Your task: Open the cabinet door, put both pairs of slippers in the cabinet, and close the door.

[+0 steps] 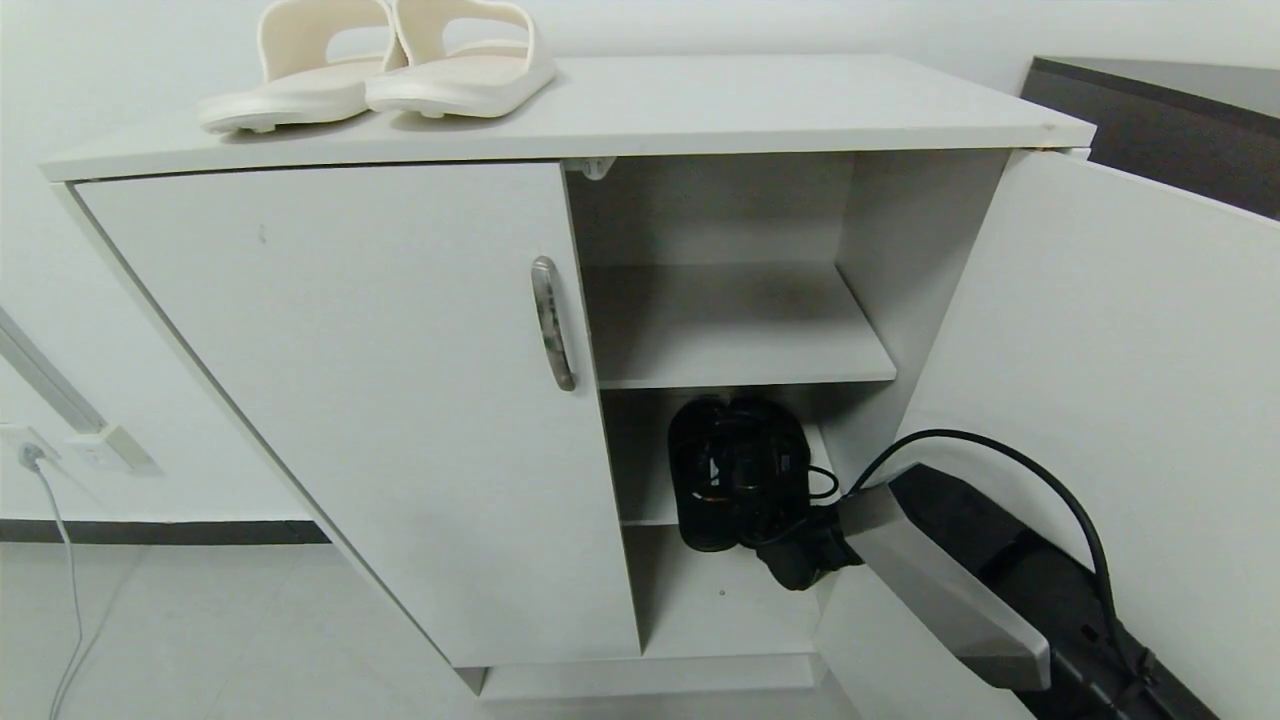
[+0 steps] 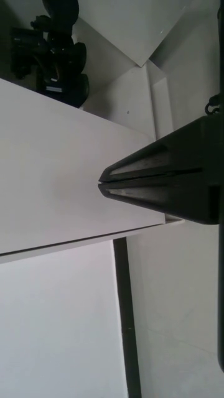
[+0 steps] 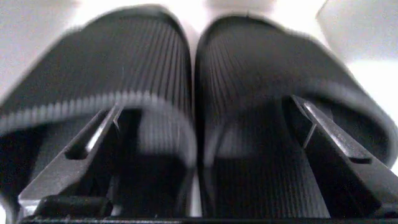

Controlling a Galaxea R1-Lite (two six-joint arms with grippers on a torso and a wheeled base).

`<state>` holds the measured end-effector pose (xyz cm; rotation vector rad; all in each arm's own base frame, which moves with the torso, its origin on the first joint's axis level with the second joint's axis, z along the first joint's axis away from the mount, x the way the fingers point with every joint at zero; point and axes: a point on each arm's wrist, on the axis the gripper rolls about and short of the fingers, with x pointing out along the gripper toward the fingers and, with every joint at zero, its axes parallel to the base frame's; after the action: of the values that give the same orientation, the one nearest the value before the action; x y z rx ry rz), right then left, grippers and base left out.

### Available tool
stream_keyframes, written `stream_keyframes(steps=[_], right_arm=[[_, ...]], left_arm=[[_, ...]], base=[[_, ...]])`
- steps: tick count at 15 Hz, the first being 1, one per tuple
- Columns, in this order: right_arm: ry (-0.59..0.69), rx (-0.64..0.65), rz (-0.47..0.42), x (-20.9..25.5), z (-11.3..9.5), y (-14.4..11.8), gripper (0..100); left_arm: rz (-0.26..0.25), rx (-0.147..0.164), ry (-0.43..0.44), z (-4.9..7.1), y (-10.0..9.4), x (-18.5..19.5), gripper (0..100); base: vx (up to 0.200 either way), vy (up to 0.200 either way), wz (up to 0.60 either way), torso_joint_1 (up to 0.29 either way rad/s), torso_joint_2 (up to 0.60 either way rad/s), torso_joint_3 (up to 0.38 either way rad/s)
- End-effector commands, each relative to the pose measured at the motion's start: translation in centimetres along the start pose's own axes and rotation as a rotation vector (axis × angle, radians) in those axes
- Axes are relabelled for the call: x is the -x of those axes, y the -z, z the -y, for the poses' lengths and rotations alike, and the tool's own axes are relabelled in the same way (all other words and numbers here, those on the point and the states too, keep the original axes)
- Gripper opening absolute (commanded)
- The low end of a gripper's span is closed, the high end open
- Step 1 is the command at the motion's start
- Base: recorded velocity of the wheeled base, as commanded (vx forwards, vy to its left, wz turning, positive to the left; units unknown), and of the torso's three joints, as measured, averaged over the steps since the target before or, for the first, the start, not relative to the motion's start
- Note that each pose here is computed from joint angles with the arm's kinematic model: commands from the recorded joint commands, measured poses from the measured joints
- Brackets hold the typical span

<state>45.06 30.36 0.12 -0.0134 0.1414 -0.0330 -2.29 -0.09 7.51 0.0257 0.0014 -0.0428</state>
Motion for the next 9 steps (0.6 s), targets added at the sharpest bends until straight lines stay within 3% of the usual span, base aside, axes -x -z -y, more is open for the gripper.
stream_keyframes(steps=[1, 9], right_arm=[[-0.015, 0.006, -0.004, 1.8, 0.3, -0.7, 100], [-0.081, 0.033, -0.025, 10.3, 2.7, -1.9, 100]], left_arm=[[-0.001, -0.002, 0.0, 0.0, 0.0, 0.0, 0], [-0.001, -0.005, 0.0, 0.0, 0.0, 0.0, 0]], base=[[0.0, 0.0, 0.0, 0.0, 0.0, 0.0], [0.0, 0.0, 0.0, 0.0, 0.0, 0.0]])
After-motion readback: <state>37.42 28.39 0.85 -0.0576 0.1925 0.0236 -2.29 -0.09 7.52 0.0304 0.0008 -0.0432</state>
